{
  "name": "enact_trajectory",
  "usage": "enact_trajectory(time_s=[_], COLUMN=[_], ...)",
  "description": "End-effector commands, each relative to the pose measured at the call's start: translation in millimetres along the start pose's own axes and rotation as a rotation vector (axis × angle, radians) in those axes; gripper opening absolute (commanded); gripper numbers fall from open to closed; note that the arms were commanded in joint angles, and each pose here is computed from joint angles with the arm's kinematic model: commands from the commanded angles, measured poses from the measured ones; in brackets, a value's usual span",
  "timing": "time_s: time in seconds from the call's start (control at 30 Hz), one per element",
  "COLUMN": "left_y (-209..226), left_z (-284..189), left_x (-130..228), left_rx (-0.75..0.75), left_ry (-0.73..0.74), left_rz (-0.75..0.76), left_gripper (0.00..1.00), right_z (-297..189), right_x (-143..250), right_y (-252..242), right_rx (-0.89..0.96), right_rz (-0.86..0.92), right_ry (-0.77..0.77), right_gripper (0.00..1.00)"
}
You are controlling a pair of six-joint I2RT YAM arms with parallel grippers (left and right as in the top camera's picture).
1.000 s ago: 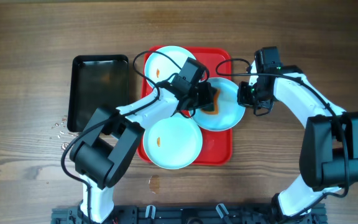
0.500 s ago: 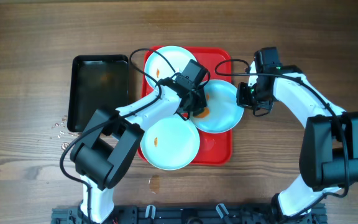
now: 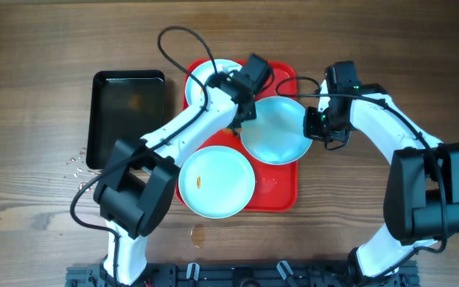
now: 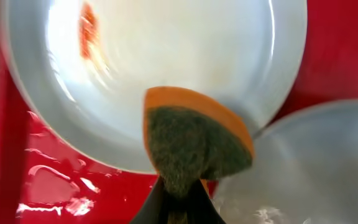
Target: Clean dirty plates on tray and stack at the side
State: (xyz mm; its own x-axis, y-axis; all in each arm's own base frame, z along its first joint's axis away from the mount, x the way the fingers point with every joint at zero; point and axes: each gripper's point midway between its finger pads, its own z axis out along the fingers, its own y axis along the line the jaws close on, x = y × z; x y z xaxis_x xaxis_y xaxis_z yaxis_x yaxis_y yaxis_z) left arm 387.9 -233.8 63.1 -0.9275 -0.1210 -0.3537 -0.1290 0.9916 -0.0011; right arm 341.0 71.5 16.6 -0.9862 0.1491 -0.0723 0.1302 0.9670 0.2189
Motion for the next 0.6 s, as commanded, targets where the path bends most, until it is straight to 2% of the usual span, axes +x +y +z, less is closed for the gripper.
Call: enact_trajectory(time_s=[0.0, 0.27, 0.37, 0.57], left_y=[16.9, 72.1, 111.4, 190.3], left_z=[-9.7, -43.5, -62.7, -81.9], left_x=[-25.3, -33.0, -40.0, -52.4], left_rx=[-0.064, -0.05, -0.063, -0.116], left_ry=[-0.055, 0.045, 0.068, 0.076], left_rz=[-0.019, -0.145, -0.222, -0.255], left_gripper=[0.04, 0.04, 0.04, 0.04], right_z=[1.5, 0.6, -1.8, -8.4], right_x=[-2.1, -2.0, -1.7, -3.7], right_y=[-9.1, -14.7, -14.3, -12.4], right_rx=[0.043, 0.075, 0.075, 0.069], right_rz=[0.015, 0.011, 0.008, 0.004], right_ry=[0.0, -0.004, -0.006, -0.024], right_gripper=[0.1, 0.09, 0.1, 0.1])
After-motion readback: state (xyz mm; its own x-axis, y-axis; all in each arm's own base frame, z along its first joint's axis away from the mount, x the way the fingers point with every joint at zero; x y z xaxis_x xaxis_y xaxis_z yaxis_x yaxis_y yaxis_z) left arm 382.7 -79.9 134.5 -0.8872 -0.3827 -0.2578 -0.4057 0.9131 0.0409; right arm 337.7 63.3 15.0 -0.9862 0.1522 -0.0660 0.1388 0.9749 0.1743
